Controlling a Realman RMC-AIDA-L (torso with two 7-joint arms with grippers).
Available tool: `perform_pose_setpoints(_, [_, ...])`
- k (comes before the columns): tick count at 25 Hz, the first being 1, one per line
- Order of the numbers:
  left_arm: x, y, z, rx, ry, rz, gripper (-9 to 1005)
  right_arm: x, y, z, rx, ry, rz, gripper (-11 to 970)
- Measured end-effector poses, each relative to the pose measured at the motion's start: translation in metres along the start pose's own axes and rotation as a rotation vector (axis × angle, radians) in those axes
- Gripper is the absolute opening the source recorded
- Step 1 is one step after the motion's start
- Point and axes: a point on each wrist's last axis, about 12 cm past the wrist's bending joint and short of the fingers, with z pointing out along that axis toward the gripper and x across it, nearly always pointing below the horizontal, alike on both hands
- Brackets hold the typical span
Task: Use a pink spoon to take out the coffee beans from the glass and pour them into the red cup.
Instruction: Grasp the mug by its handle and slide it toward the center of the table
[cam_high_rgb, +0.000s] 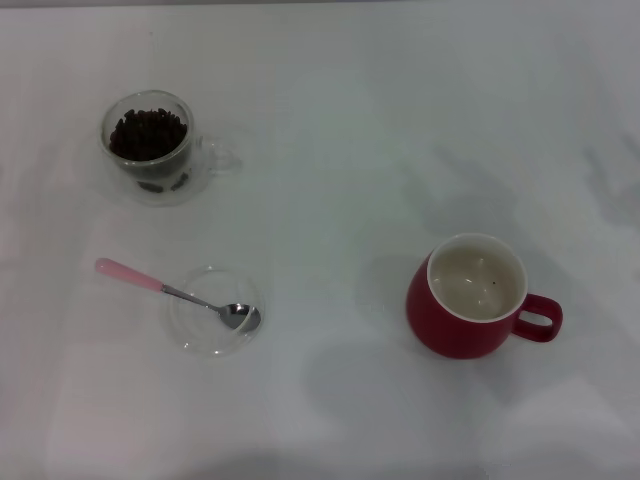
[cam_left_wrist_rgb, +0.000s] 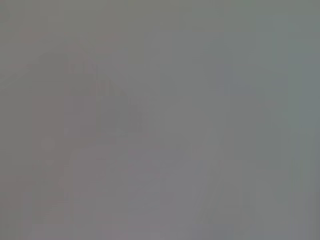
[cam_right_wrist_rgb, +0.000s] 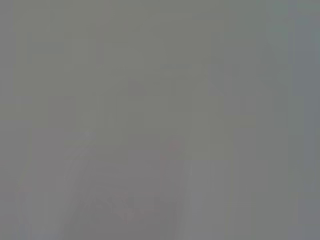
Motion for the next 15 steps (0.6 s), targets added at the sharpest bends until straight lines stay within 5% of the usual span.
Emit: perform_pose_setpoints(15, [0.0017, -0.0026, -0.0019, -0.006, -0.001, -0.015, 609, -0.0007, -0.0024, -0.0010, 0.011, 0.000, -0.004, 539])
